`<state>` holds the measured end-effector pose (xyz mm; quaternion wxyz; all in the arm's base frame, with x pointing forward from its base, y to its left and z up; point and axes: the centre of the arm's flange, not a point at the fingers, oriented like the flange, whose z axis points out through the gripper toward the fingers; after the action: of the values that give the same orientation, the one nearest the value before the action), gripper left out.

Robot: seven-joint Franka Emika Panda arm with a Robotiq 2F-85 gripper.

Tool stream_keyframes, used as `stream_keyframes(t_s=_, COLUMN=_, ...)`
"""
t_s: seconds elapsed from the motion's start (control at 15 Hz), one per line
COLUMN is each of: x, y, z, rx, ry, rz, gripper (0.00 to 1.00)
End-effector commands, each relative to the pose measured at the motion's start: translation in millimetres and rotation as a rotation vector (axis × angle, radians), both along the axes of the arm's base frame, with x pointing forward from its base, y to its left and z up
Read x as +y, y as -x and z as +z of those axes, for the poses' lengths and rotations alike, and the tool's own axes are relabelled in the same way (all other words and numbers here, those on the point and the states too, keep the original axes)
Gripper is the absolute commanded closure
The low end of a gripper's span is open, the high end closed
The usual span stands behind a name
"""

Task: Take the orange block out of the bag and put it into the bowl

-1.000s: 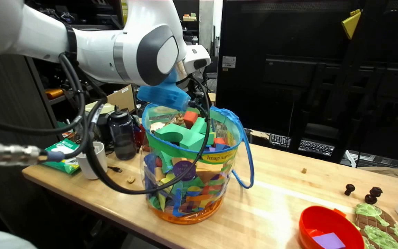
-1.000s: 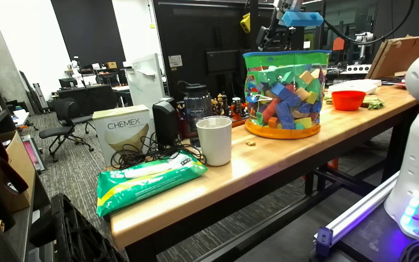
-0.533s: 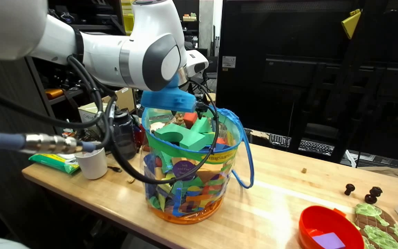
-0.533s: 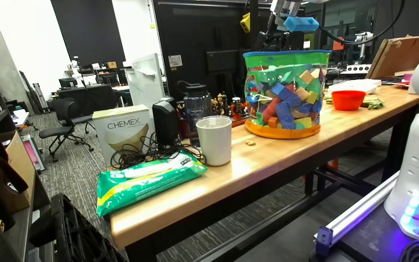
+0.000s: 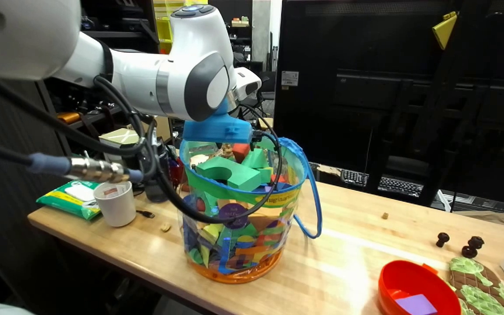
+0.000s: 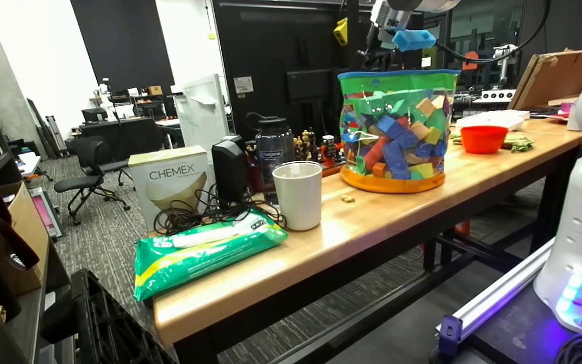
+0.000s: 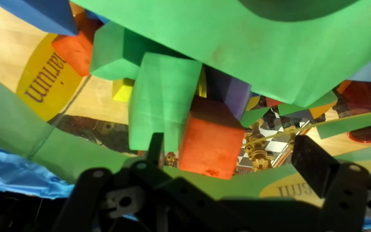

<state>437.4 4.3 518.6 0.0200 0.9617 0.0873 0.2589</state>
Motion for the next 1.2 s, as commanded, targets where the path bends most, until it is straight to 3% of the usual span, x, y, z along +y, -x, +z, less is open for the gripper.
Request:
stream_keyframes(t_s=0.0, x=-6, y=-5, z=-4, rx=-0.022, ry=-0.008, rz=0.02, gripper=0.0)
stream_keyframes(t_s=0.27, x=-13, y=-8, z=-8, rx=-0.03, ry=-0.017, rz=0.015, gripper=0.0)
stream_keyframes(t_s=0.33, x=-15, y=-8, z=-8, rx=-0.033, ry=-0.02, rz=0.014, gripper=0.25)
stream_keyframes(t_s=0.47, x=-17, y=-8, z=-8, rx=-0.038, ry=-0.022, rz=0.014, gripper=0.32)
stream_keyframes(t_s=0.87, x=-20, y=-6, z=-6, rx=-0.045, ry=-0.025, rz=0.008, gripper=0.79)
stream_keyframes(t_s=0.93, x=-19, y=-6, z=-5, rx=-0.045, ry=-0.024, rz=0.008, gripper=0.84)
stream_keyframes(t_s=1.13, x=-19, y=-4, z=-4, rx=-0.046, ry=-0.023, rz=0.004, gripper=0.84)
